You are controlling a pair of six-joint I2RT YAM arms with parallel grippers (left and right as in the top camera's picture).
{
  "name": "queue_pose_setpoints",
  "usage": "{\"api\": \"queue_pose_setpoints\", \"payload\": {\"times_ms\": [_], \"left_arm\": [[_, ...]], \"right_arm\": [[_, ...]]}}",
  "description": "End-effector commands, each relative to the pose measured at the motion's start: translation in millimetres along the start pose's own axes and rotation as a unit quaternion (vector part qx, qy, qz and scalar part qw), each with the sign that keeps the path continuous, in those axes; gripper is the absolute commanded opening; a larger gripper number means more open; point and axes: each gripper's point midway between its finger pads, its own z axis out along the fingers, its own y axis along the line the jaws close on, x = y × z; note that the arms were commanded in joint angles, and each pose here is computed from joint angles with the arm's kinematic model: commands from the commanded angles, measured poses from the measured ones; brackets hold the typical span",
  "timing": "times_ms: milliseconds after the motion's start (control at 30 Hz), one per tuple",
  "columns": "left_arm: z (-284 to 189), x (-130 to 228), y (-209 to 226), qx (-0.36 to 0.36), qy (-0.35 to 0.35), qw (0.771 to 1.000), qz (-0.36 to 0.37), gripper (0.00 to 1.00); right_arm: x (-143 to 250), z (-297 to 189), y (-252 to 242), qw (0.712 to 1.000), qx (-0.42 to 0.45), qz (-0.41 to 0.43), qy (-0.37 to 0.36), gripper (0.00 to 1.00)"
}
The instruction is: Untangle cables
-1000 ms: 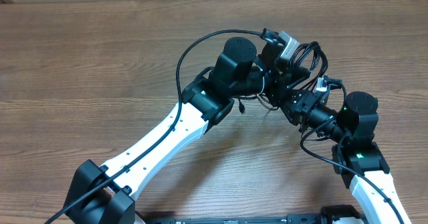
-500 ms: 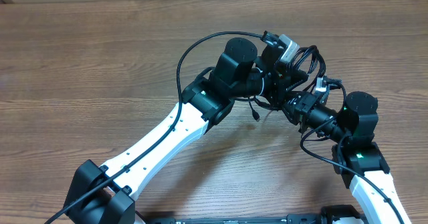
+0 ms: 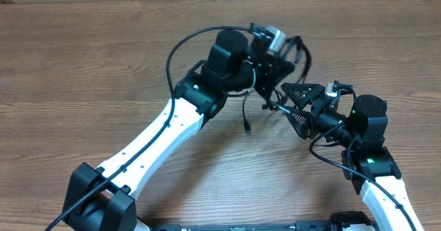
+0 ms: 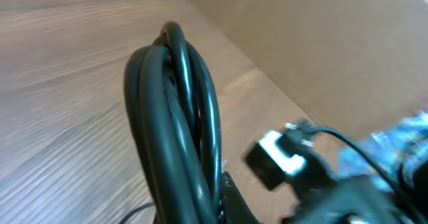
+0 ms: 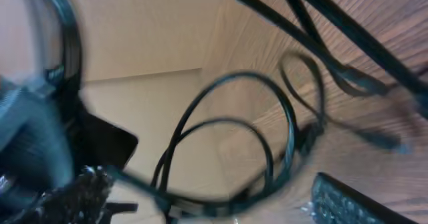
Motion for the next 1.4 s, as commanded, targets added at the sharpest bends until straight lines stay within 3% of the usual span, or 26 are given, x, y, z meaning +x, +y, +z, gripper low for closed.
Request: {"api": "queue_pose_setpoints", "payload": {"times_ms": [0,133,300,433,567,733,967,1133,1267,1367], "left_arm": [[-4,-10,26,-0.067,-0.024,0.996,-0.053,0.04],[-6,-12,38,-0.099,-0.039,0.989,-0.099,0.04],[-8,-14,44,-0.113,-0.061,0.972,-0.198,0.04],[-6,-13,36,-0.095,-0.053,0.973,-0.202,0.04],[-4,-11,32,-0.086,-0.047,0.975,-0.199,0.04],[2,-10,9,-0.043,-0.03,0.993,-0.104,0.04],[13,-2,-23,-0.007,-0.018,1.0,0.016,0.04],[14,-1,-25,-0.006,-0.017,0.999,0.039,0.04],[14,-1,-25,-0.007,-0.016,0.998,0.063,0.04],[14,-1,-25,-0.007,-0.017,0.997,0.082,0.04]], "right_arm": [[-2,-2,8,1.0,-0.008,-0.011,-0.006,0.97],[0,-2,7,1.0,-0.008,0.008,0.0,0.95],[7,-2,5,0.992,-0.002,0.121,0.019,0.75],[10,-2,-6,0.977,0.021,0.21,0.02,0.72],[11,-2,-10,0.971,0.028,0.238,0.02,0.72],[14,-2,-9,0.967,0.027,0.252,0.029,0.67],[19,-3,-2,0.966,0.018,0.254,0.046,0.41],[20,-3,-2,0.966,0.018,0.254,0.05,0.25],[20,-3,-2,0.966,0.018,0.254,0.049,0.23],[19,-3,-2,0.966,0.018,0.253,0.049,0.29]]}}
